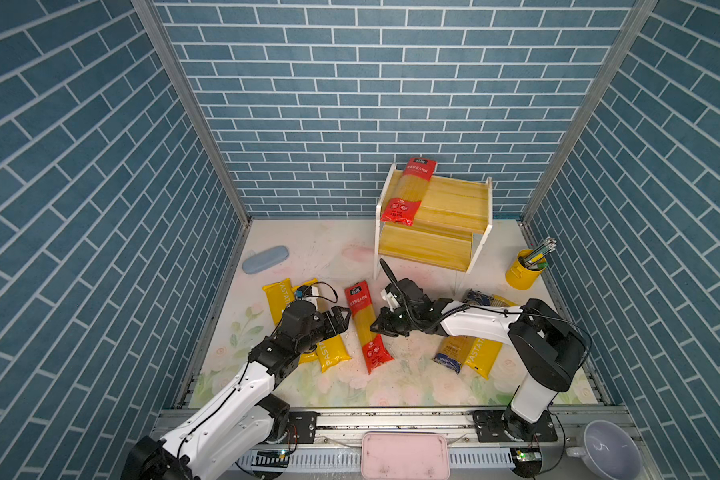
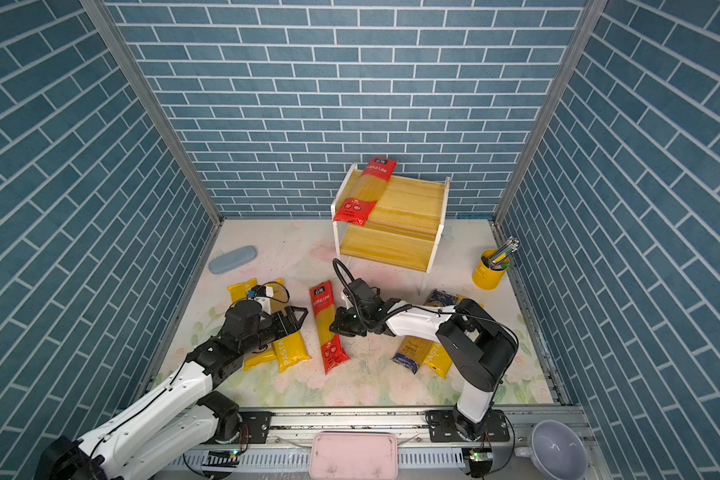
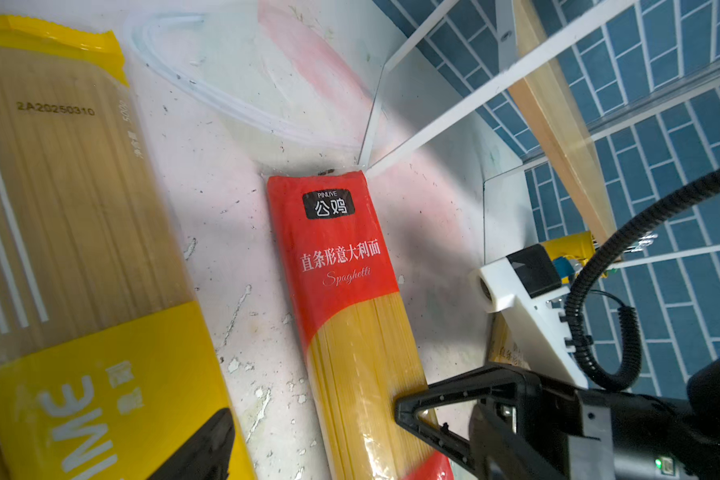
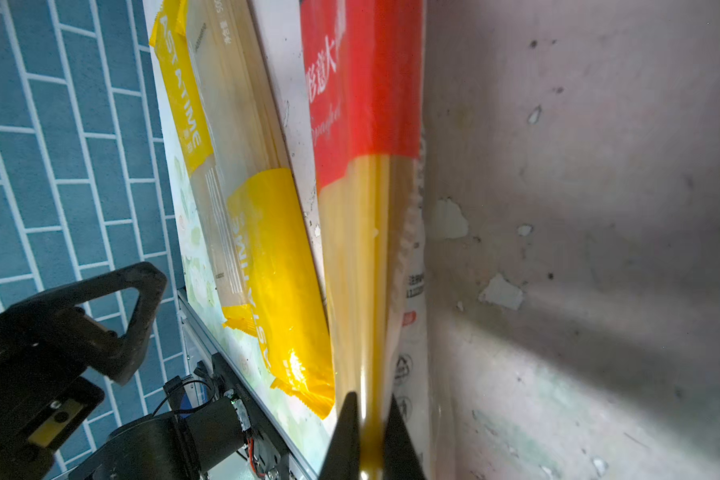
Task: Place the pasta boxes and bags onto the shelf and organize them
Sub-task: 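Close the right gripper on the red bag's end and tip it upright, then grasp the upright red bag with the left gripper above the right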
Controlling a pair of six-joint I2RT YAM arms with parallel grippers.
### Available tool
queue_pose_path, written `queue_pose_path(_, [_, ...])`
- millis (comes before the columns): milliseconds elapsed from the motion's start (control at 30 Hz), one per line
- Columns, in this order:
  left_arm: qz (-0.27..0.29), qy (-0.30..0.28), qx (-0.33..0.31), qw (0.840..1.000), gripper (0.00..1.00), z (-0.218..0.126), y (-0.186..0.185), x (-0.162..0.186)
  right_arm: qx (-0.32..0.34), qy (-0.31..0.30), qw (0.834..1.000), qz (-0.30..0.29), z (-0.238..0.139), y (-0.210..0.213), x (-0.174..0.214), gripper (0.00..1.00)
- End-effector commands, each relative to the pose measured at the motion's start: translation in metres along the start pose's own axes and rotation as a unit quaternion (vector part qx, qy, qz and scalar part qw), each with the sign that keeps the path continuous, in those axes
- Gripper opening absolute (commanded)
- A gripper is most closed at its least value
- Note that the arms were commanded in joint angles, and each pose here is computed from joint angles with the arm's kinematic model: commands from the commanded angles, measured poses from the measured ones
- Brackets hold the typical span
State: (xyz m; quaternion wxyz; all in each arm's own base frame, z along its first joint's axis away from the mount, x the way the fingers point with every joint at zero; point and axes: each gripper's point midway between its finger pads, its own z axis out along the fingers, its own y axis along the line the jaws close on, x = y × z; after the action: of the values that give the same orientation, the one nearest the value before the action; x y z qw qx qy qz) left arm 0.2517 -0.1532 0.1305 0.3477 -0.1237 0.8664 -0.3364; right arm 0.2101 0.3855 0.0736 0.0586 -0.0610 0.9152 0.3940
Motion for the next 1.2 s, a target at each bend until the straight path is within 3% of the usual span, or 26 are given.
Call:
queue_pose_path(0, [-0.034, -0.011, 0.031, 0.999, 0.9, -0.002, -0.004, -0.005, -0.073, -0.028, 0.997, -0.028, -0.023, 0.046, -0.009, 0.0])
queue_pose_path(600, [-0.11, -0.051, 0.136, 0.983, 0.92, 0.0, -0.025, -0.019, -0.142, -0.058, 0.985, -0.081, -0.061, 0.11, -0.009, 0.0])
queue_pose_path(733, [-0.147, -0.071, 0.162, 0.973, 0.94, -0.002, -0.023, -0.026, -0.172, -0.063, 0.978, -0.096, -0.077, 0.138, -0.01, 0.0])
queue_pose_path(1167, [-0.131, -0.096, 0.22, 0.962, 0.95, -0.015, -0.053, -0.052, -0.262, -0.086, 0.952, -0.135, -0.124, 0.209, -0.013, 0.0])
